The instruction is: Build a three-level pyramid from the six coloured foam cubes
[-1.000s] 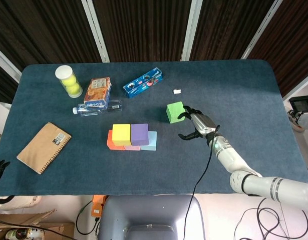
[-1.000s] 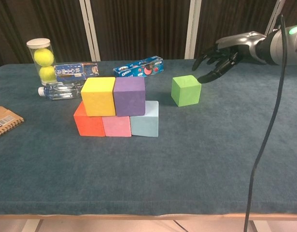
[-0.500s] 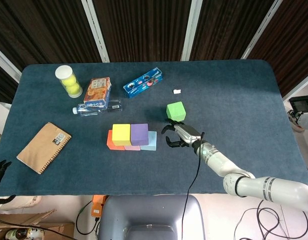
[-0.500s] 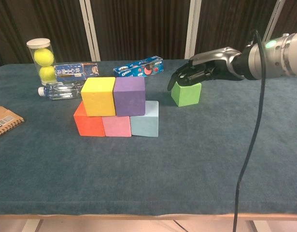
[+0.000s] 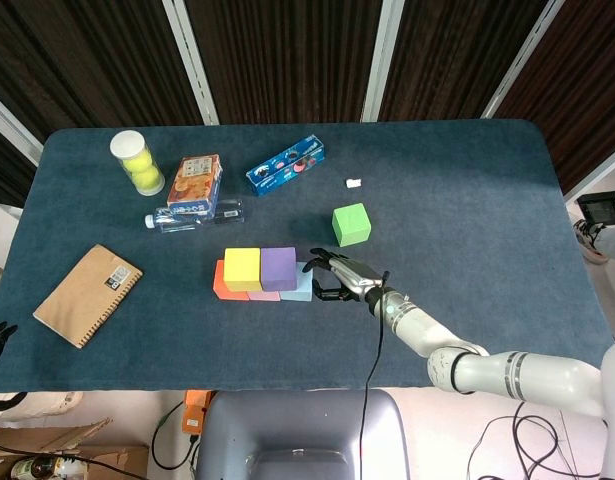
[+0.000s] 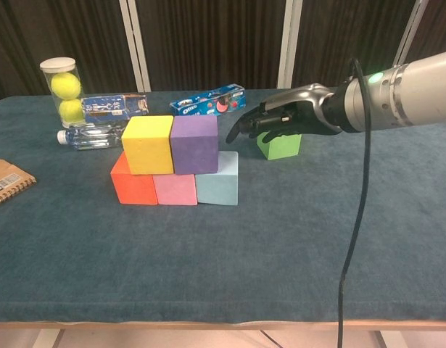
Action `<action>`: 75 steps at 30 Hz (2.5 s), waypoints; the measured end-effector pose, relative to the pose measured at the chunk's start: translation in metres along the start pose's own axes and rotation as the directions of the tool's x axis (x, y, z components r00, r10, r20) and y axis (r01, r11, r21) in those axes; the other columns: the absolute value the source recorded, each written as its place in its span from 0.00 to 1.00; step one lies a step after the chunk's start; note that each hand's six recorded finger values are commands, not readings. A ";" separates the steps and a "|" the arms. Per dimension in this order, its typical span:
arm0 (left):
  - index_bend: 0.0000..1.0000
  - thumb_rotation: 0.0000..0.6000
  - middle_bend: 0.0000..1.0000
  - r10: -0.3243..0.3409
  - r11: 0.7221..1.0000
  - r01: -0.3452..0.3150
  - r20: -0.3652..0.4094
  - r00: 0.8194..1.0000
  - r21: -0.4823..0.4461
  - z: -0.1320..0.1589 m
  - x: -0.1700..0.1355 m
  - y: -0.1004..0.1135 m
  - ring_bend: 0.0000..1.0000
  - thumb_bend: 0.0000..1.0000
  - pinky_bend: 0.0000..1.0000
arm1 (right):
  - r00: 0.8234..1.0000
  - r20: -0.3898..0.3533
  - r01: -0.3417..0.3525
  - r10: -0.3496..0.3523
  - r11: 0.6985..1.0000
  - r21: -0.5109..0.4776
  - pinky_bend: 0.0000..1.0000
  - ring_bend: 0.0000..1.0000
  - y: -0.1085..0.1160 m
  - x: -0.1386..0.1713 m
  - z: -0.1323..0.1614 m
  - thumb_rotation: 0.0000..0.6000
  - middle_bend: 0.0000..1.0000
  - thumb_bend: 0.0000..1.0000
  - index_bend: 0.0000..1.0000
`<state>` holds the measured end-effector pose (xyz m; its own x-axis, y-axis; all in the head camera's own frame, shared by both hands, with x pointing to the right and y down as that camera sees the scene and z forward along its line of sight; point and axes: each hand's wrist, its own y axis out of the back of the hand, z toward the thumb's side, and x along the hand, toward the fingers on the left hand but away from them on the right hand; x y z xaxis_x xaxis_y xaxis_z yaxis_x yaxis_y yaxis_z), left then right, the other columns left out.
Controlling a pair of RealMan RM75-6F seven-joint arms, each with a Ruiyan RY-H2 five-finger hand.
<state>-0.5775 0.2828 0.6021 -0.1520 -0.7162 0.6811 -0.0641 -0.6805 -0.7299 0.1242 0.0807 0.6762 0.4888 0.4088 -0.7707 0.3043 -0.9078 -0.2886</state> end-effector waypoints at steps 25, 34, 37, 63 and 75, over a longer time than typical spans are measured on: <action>0.07 1.00 0.02 0.005 1.000 -0.005 0.004 1.000 -0.006 -0.001 -0.001 0.001 0.00 0.17 0.10 | 1.000 -0.012 -0.024 0.023 1.000 -0.021 0.00 0.00 -0.008 -0.006 0.009 0.47 0.00 0.59 0.21; 0.07 1.00 0.02 0.008 1.000 -0.008 0.003 1.000 -0.003 -0.001 -0.003 0.002 0.00 0.17 0.10 | 1.000 -0.009 -0.027 0.027 0.999 -0.025 0.00 0.00 -0.008 -0.005 0.009 0.48 0.00 0.59 0.21; 0.07 1.00 0.02 0.009 1.000 -0.009 0.005 1.000 -0.003 0.000 -0.003 0.002 0.00 0.17 0.10 | 1.000 -0.006 -0.028 0.028 0.999 -0.022 0.00 0.00 -0.008 -0.004 0.008 0.48 0.00 0.59 0.21; 0.07 1.00 0.02 -0.005 1.000 0.005 0.011 1.000 0.006 0.007 0.007 0.002 0.00 0.17 0.10 | 0.955 0.055 0.272 -0.293 0.932 0.238 0.00 0.00 0.071 0.027 -0.036 0.73 0.00 0.26 0.15; 0.07 1.00 0.02 -0.035 0.999 0.035 -0.032 0.999 0.000 0.006 0.023 0.000 0.00 0.17 0.10 | 0.874 0.150 0.251 -0.463 0.693 0.675 0.00 0.00 0.097 -0.018 -0.049 0.73 0.00 0.19 0.09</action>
<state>-0.5755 0.2655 0.6177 -0.1816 -0.6863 0.7042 -0.0699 -0.7053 -0.7054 0.1848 -0.0098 0.6898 0.1637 0.7632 -0.6250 -0.2183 -0.5898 -0.7775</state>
